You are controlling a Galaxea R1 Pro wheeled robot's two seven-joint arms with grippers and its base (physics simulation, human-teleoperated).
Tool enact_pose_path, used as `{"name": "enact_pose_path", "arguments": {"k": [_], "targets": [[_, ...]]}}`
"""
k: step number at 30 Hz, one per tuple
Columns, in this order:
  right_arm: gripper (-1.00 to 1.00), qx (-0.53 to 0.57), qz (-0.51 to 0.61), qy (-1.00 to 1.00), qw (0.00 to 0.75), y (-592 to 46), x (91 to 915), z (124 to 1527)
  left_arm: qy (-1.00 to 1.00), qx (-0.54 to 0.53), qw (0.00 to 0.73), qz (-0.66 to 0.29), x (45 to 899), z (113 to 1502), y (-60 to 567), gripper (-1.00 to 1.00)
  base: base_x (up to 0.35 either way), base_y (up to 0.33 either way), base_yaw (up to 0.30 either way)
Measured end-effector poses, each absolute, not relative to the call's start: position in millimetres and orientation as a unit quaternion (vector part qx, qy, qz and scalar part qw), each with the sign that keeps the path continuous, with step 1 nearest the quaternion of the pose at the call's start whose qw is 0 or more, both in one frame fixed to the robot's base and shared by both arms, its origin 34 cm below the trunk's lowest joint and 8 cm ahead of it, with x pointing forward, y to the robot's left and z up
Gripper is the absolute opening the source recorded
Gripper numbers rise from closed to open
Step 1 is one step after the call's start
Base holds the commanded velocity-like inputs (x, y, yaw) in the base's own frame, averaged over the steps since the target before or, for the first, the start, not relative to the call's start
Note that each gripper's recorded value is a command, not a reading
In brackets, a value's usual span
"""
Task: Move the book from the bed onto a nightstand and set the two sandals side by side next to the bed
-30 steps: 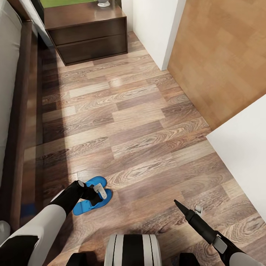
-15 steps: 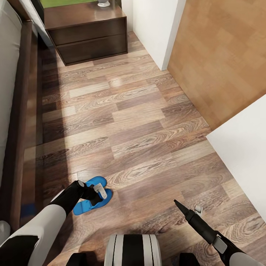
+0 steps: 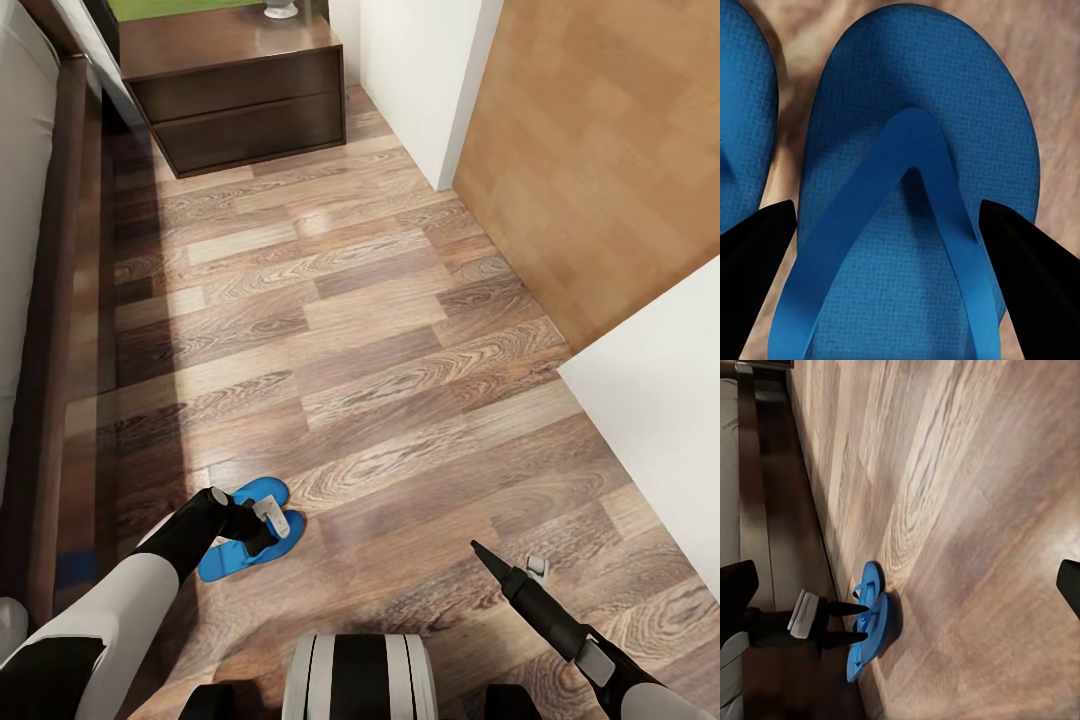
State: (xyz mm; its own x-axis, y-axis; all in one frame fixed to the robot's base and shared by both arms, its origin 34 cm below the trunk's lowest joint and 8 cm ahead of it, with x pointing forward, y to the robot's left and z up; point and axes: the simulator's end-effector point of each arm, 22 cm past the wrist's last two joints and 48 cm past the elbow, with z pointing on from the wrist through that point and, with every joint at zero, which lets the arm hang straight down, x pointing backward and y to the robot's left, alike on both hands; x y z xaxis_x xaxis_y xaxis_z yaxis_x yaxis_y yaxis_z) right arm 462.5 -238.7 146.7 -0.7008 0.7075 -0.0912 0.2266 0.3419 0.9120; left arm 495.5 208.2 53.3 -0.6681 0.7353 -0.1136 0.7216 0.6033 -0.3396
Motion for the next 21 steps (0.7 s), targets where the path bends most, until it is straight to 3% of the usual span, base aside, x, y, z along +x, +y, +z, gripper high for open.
{"name": "enact_pose_path", "arguments": {"k": [8,9,21], "targets": [[1.0,0.299,0.489,0.782,0.246,-239.3,462.4,146.7,-0.895,-0.407,0.019,0.181,495.8,53.3,208.2,-1.0,0.0,0.0,0.0],[1.0,0.299,0.489,0.782,0.246,-239.3,462.4,146.7,-0.895,-0.407,0.018,0.181,496.3,53.4,208.2,1.0,0.0,0.0,0.0],[1.0,0.3,0.489,0.781,0.245,-239.3,462.2,146.6,-0.899,-0.398,0.014,0.18,499.3,53.8,210.9,1.0,0.0,0.0,0.0]]}}
